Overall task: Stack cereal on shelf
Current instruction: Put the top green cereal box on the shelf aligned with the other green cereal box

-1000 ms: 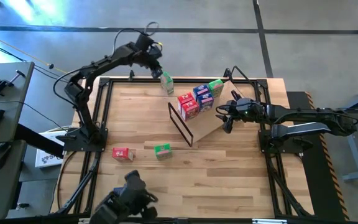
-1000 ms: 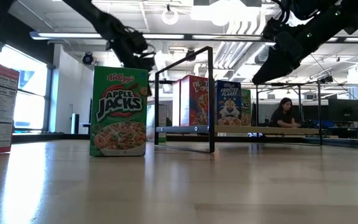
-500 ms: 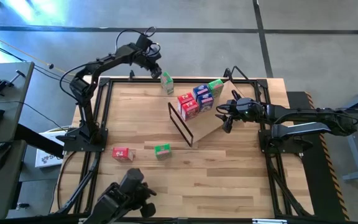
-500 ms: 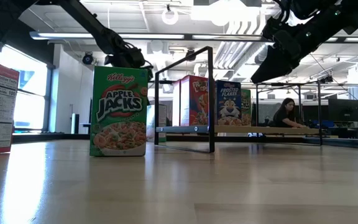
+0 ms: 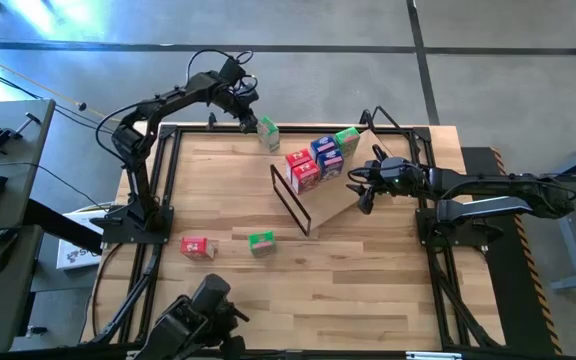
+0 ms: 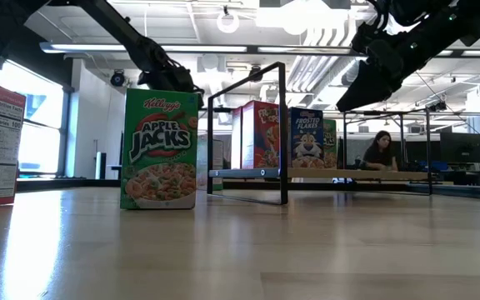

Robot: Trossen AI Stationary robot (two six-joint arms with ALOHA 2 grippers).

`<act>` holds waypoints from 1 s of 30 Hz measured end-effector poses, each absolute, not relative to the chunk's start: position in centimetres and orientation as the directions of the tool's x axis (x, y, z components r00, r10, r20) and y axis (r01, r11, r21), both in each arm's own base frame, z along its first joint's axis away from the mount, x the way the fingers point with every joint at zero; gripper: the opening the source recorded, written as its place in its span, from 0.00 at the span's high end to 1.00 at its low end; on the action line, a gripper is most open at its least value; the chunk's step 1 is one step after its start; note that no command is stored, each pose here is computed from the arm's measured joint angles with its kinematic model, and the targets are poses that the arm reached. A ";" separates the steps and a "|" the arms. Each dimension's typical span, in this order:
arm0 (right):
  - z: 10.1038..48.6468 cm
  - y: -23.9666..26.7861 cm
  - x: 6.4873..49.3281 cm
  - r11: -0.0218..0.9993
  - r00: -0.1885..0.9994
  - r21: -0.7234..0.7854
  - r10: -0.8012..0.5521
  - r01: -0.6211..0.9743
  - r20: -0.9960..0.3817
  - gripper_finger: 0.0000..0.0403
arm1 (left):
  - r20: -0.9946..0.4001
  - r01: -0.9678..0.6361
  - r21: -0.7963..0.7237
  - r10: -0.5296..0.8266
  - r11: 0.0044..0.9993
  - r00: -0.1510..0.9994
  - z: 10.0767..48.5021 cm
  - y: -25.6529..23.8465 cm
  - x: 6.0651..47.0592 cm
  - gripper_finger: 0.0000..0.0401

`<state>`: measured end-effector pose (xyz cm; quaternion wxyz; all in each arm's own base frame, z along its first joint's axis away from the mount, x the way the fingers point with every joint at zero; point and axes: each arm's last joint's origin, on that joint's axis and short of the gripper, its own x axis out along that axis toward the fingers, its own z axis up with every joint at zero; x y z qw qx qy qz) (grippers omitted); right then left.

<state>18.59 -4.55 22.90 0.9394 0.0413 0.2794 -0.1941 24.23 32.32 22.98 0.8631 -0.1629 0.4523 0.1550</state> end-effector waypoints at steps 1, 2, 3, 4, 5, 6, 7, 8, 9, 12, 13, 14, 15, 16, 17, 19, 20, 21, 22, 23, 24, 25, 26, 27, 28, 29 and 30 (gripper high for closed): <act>22.9 -4.5 18.6 0.923 0.770 -0.028 -0.337 0.384 -0.541 0.55 | -0.836 -0.409 -0.145 0.110 0.901 0.538 23.1 32.1 24.1 0.99; 22.9 -4.5 18.6 0.925 0.773 -0.025 -0.331 0.379 -0.542 0.55 | -0.839 -0.397 -0.152 0.094 0.905 0.536 23.3 31.9 24.0 0.99; 22.9 -4.5 18.6 0.926 0.774 -0.023 -0.327 0.376 -0.542 0.55 | -0.838 -0.373 -0.165 0.070 0.913 0.541 23.6 31.5 24.0 0.99; 22.9 -4.5 18.6 0.927 0.774 -0.022 -0.326 0.375 -0.542 0.55 | -0.835 -0.346 -0.186 0.037 0.920 0.549 23.9 31.0 23.9 0.99; 22.9 -4.5 18.6 0.928 0.775 -0.020 -0.324 0.373 -0.543 0.55 | -0.832 -0.321 -0.210 0.003 0.924 0.555 24.2 30.4 24.0 0.99; 22.9 -4.5 18.6 0.928 0.775 -0.020 -0.323 0.373 -0.543 0.55 | -0.828 -0.299 -0.231 -0.025 0.926 0.560 24.4 29.9 24.0 0.99; 22.9 -4.5 18.6 0.928 0.775 -0.020 -0.323 0.372 -0.543 0.55 | -0.825 -0.280 -0.243 -0.046 0.929 0.563 24.8 29.4 24.1 0.99; 22.9 -4.5 18.6 0.929 0.776 -0.019 -0.321 0.371 -0.543 0.55 | -0.827 -0.266 -0.244 -0.056 0.933 0.560 25.1 28.9 24.3 0.99; 22.9 -4.5 18.6 0.929 0.776 -0.019 -0.321 0.371 -0.543 0.55 | -0.827 -0.252 -0.242 -0.063 0.937 0.558 25.4 28.5 24.4 0.99; 22.9 -4.5 18.6 0.929 0.776 -0.019 -0.320 0.370 -0.543 0.55 | -0.822 -0.224 -0.228 -0.065 0.947 0.565 26.3 27.5 24.8 0.99; 22.9 -4.5 18.6 0.929 0.776 -0.019 -0.321 0.370 -0.543 0.55 | -0.821 -0.217 -0.217 -0.058 0.952 0.568 26.6 27.3 24.9 0.99; 22.9 -4.5 18.6 0.929 0.776 -0.020 -0.321 0.370 -0.543 0.55 | -0.820 -0.213 -0.202 -0.046 0.956 0.571 26.9 27.1 25.0 0.99; 22.9 -4.5 18.6 0.929 0.776 -0.020 -0.321 0.370 -0.543 0.55 | -0.820 -0.217 -0.177 -0.022 0.960 0.572 27.2 27.1 25.0 0.99; 22.9 -4.5 18.6 0.929 0.776 -0.021 -0.320 0.369 -0.543 0.55 | -0.822 -0.229 -0.140 0.015 0.963 0.569 27.4 27.1 25.2 0.99; 22.9 -4.5 18.6 0.929 0.776 -0.022 -0.320 0.368 -0.543 0.55 | -0.823 -0.247 -0.101 0.058 0.964 0.564 27.6 27.2 25.3 0.99; 22.9 -4.5 18.6 0.930 0.776 -0.024 -0.320 0.367 -0.543 0.55 | -0.824 -0.255 -0.030 0.120 0.967 0.553 27.9 27.3 25.5 0.98; 22.9 -4.5 18.6 0.930 0.776 -0.025 -0.320 0.366 -0.543 0.55 | -0.826 -0.235 0.004 0.135 0.972 0.548 27.9 27.2 25.7 0.96; 22.9 -4.5 18.6 0.932 0.778 -0.023 -0.316 0.362 -0.544 0.55 | -0.828 -0.208 0.029 0.140 0.978 0.542 27.9 27.1 25.9 0.94; 22.9 -4.5 18.6 0.934 0.779 -0.021 -0.309 0.357 -0.546 0.55 | -0.831 -0.180 0.044 0.136 0.983 0.539 27.9 26.9 26.1 0.91; 22.8 -4.4 18.6 0.936 0.779 -0.019 -0.303 0.351 -0.549 0.55 | -0.833 -0.152 0.055 0.130 0.987 0.538 27.8 26.5 26.5 0.88; 22.8 -4.4 18.6 0.938 0.778 -0.017 -0.297 0.346 -0.553 0.55 | -0.834 -0.129 0.070 0.130 0.989 0.537 27.7 26.3 26.8 0.84; 22.8 -4.4 18.6 0.939 0.778 -0.016 -0.295 0.344 -0.555 0.55 | -0.837 -0.114 0.090 0.138 0.989 0.530 27.7 26.0 27.1 0.80; 22.8 -4.4 18.6 0.939 0.777 -0.016 -0.294 0.343 -0.557 0.55 | -0.840 -0.106 0.109 0.148 0.988 0.523 27.7 25.8 27.4 0.76; 22.8 -4.4 18.6 0.940 0.776 -0.019 -0.293 0.342 -0.558 0.55 | -0.841 -0.104 0.123 0.159 0.987 0.518 27.7 25.7 27.6 0.71; 22.8 -4.4 18.6 0.941 0.776 -0.027 -0.293 0.336 -0.558 0.55 | -0.839 -0.104 0.133 0.168 0.986 0.518 27.7 25.7 27.7 0.67; 22.8 -4.4 18.6 0.942 0.777 -0.031 -0.293 0.334 -0.558 0.55 | -0.836 -0.103 0.141 0.175 0.985 0.521 27.7 25.6 27.8 0.63; 22.8 -4.4 18.6 0.943 0.777 -0.032 -0.293 0.333 -0.558 0.55 | -0.836 -0.106 0.147 0.181 0.983 0.518 27.7 25.6 27.8 0.59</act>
